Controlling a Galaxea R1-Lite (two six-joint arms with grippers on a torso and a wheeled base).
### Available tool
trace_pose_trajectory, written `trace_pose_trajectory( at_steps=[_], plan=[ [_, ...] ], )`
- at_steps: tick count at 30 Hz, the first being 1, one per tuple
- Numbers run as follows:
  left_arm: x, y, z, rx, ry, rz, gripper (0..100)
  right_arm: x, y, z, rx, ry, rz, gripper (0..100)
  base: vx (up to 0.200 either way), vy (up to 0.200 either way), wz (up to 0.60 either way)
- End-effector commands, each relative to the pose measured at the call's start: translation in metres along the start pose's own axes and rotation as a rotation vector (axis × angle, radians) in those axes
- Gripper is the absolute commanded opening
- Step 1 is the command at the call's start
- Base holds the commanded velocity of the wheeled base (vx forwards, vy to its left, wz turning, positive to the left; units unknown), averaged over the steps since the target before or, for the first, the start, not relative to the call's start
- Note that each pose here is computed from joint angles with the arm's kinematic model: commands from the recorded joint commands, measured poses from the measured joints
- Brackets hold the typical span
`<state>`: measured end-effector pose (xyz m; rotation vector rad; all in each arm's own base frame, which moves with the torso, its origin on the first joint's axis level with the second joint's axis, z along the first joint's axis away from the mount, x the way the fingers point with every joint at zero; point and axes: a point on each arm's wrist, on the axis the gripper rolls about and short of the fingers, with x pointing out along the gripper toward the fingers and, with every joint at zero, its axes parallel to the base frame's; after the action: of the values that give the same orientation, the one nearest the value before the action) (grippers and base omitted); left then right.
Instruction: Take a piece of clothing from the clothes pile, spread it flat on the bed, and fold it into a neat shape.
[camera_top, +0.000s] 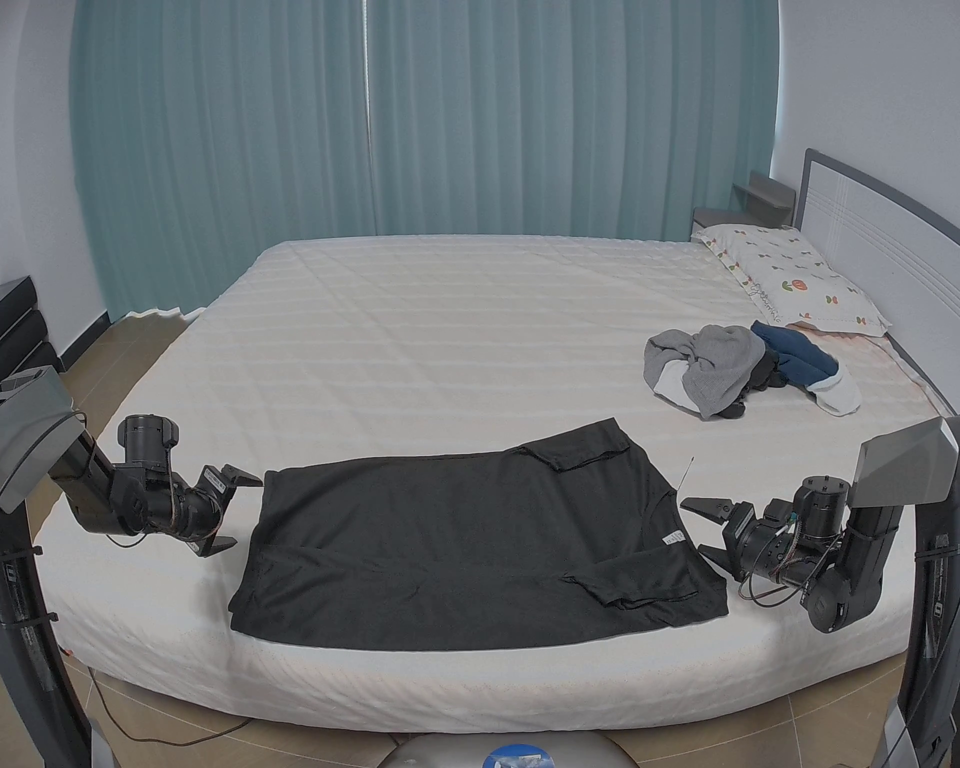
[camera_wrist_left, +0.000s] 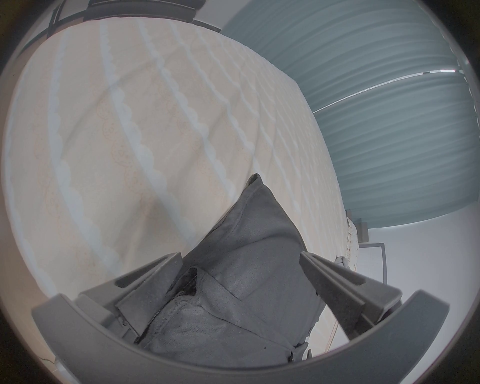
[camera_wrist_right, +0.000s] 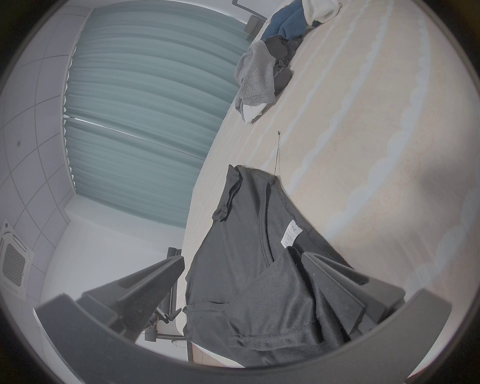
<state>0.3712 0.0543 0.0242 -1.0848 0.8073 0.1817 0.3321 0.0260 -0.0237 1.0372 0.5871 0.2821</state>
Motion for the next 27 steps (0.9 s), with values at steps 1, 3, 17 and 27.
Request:
trace_pose_trajectory(
  at_steps=[1,3,17,27],
  plan=[
    [-0.0009,0.0004,-0.0005,0.0,-0.001,0.001,100,0.0002,-0.0003,-0.0005,0.0,0.002,-0.001,100,0.0,0.0,0.0],
    [-0.0009,-0.0001,-0.0001,0.002,-0.003,-0.002,100,0.0002,-0.0003,-0.0005,0.0,0.002,-0.001,100,0.0,0.0,0.0],
    [-0.0001,-0.0029,0.0016,-0.002,-0.007,-0.009,100,-0.0006,-0.0013,-0.0023,-0.005,-0.002,0.005,100,0.0,0.0,0.0],
    [-0.0005,-0.0039,0.0022,0.002,-0.01,-0.014,100,-0.0008,-0.0014,-0.0032,-0.006,0.001,0.003,100,0.12,0.0,0.0]
  ],
)
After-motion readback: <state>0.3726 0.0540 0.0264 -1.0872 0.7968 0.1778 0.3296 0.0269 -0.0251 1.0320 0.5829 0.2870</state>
